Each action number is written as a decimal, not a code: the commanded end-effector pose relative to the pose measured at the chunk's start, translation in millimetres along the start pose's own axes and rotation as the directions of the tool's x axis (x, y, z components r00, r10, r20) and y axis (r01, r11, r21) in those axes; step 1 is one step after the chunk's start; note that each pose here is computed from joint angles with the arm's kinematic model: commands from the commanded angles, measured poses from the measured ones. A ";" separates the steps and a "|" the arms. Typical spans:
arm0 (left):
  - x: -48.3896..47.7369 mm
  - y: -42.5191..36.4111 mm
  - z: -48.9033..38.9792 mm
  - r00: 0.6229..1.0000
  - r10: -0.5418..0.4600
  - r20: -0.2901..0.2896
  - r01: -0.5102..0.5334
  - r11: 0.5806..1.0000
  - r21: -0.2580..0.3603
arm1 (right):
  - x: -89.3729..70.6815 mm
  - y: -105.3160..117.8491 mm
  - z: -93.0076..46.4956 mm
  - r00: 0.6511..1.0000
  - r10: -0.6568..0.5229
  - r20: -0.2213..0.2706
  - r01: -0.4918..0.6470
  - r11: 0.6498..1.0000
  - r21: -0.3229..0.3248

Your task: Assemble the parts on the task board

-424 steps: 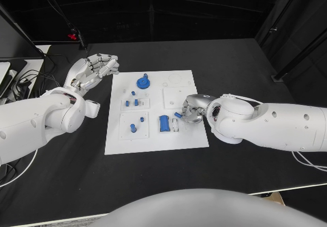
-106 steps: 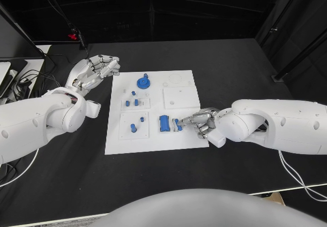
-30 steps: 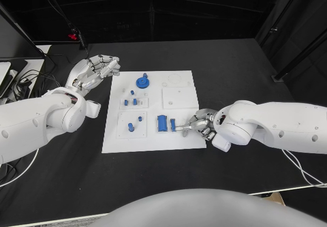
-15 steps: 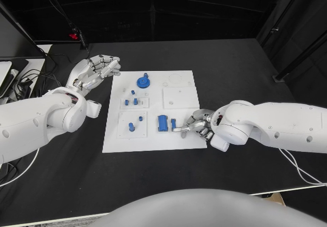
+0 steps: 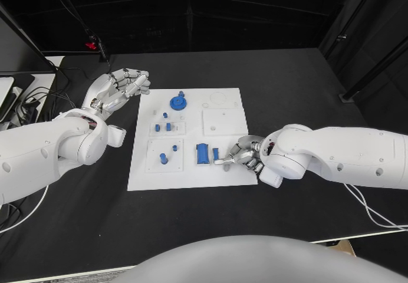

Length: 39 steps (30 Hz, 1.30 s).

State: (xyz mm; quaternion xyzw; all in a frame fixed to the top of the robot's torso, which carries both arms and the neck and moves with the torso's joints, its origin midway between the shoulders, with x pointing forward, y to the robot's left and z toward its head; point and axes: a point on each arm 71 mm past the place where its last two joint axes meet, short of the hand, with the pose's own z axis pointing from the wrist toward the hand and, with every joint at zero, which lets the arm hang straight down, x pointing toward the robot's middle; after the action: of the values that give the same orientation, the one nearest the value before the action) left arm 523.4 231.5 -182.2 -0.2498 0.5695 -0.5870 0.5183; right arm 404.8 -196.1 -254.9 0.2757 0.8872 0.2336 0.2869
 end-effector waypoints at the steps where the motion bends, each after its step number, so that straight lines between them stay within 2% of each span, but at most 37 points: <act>1: 0.7 -1.6 0.8 1.000 -0.007 -0.004 0.007 1.000 0.008 | -0.5 0.2 0.6 1.000 -0.007 0.001 0.007 1.000 0.002; 20: 0.5 -1.4 1.0 1.000 -0.006 -0.004 0.006 1.000 0.007 | 1.7 0.7 -1.1 1.000 -0.020 -0.021 0.020 1.000 -0.014; 25: 0.9 -1.5 1.1 1.000 -0.007 -0.006 0.008 1.000 0.008 | -0.1 1.3 -3.5 1.000 -0.009 -0.006 0.008 0.999 -0.051; 29: 0.4 -1.5 0.8 1.000 -0.007 -0.004 0.007 1.000 0.009 | -6.1 1.5 -8.1 0.999 0.020 0.038 -0.015 0.992 -0.126; 34: -0.1 -1.2 0.3 1.000 -0.004 0.000 0.004 1.000 0.012 | -21.8 3.7 -18.4 0.985 0.095 0.142 -0.050 0.955 -0.293; 36: 0.1 -0.7 -0.3 1.000 -0.002 0.003 0.002 1.000 0.016 | -33.1 9.2 -23.5 0.969 0.161 0.189 -0.070 0.908 -0.413; 39: 1.5 0.7 -1.7 1.000 -0.002 0.006 0.002 1.000 0.023 | -44.4 15.5 -28.1 0.946 0.250 0.205 -0.100 0.829 -0.551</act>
State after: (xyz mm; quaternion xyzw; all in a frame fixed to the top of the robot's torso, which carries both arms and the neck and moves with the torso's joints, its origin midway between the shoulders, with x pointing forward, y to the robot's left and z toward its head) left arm 522.1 231.8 -185.7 -0.2512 0.5700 -0.5865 0.5177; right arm 416.6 -221.7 -227.1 0.2899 0.7955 0.3613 0.3907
